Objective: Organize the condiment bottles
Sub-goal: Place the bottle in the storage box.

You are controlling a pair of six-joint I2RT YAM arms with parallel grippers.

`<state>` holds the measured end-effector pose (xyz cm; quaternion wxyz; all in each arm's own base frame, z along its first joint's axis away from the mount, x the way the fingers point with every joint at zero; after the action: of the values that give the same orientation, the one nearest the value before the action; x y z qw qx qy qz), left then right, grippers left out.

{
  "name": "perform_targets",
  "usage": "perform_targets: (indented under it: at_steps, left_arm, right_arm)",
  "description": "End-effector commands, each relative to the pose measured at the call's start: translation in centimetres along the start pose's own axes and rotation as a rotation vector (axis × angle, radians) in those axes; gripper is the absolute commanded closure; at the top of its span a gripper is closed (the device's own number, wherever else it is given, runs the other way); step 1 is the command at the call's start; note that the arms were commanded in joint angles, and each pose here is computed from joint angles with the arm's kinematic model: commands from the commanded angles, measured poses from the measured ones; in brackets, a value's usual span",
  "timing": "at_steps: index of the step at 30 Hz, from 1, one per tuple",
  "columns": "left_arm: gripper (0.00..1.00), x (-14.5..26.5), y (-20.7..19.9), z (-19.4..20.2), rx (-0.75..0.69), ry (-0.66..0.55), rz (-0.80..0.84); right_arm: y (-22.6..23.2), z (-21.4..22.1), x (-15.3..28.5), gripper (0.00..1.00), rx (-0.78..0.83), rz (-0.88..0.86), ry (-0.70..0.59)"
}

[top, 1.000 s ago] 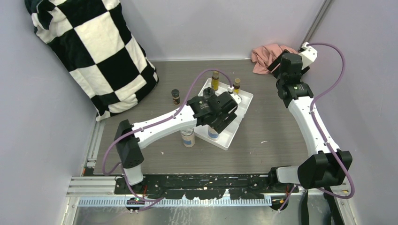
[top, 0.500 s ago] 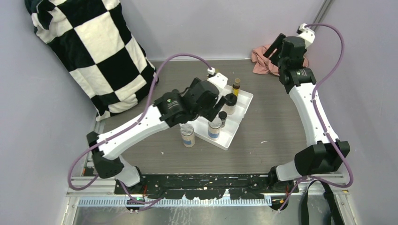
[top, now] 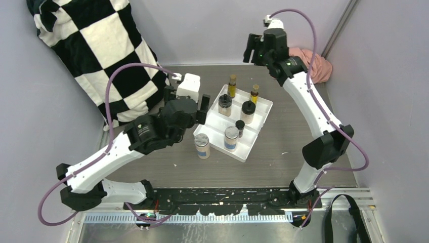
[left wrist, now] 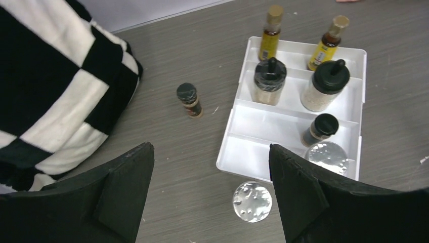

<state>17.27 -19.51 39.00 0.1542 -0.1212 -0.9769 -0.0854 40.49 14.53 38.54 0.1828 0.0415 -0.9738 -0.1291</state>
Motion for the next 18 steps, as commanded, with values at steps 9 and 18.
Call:
perform_targets:
  at_steps: [9, 18]
  left_arm:
    - [0.17, 3.9, 6.1, 0.4, 0.296, -0.183, -0.185]
    - [0.17, 5.4, 8.3, 1.6, 0.341, -0.199, -0.225]
  right_arm:
    - [8.4, 3.7, -0.7, 0.25, 0.210, -0.162, 0.106]
    - [13.0, 7.3, -1.4, 0.25, 0.266, -0.278, 0.183]
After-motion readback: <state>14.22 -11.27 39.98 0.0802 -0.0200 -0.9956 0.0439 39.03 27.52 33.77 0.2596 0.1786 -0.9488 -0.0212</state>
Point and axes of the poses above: each gripper's point midway between its finger pads, its own x axis back along the fingers, its own y axis along the line the jaws close on, z = x × y, the point moved 8 cm from there along x, back along the fingers, and after that the axes turned 2 degrees about -x, right-handed, at the moved point
